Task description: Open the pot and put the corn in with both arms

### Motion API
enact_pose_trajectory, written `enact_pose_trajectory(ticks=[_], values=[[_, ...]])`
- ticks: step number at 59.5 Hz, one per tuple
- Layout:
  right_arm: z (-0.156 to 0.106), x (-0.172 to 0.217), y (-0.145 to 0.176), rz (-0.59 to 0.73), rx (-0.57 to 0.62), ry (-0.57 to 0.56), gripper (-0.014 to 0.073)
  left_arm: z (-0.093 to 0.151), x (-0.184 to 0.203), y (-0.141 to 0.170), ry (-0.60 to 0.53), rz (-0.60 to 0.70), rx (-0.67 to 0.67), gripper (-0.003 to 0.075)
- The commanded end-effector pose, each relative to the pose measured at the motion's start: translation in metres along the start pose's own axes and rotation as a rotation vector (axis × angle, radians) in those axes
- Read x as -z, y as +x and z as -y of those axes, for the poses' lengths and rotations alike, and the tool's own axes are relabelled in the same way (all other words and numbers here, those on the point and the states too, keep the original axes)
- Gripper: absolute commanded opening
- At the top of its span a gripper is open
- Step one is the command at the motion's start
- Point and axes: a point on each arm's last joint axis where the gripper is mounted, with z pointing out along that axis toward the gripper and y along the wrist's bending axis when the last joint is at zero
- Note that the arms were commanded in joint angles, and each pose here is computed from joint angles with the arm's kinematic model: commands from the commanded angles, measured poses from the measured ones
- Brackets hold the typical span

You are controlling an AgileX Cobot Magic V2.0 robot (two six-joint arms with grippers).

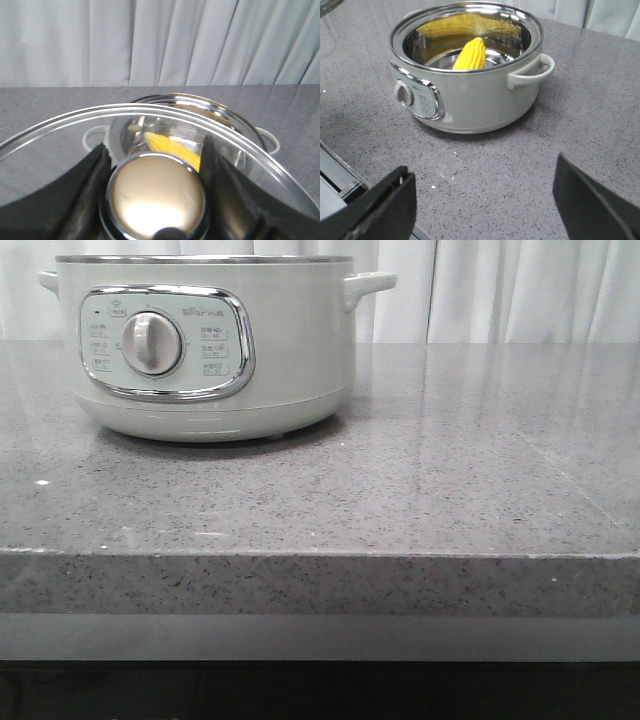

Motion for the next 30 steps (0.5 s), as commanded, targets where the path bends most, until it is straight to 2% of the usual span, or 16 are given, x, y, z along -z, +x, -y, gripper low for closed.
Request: enact_pose_trajectory(ticks=[1,12,30], values=[[0.000,0.006,-0.014,0.100,0.010,0.006,0.0582,0.013,-0.006,-0.035,0.083,0.224,0.004,0.0221],[0.000,0.006,-0.014,0.100,0.010,0.006,0.0582,0.031,-0.047,-0.049,0.140,0.210,-0.010,0.0221],[0.000,0.006,-0.014,0.100,0.010,0.006,0.0582,0.040,-0.123,-0.057,0.122,0.142,-0.061,0.0221]])
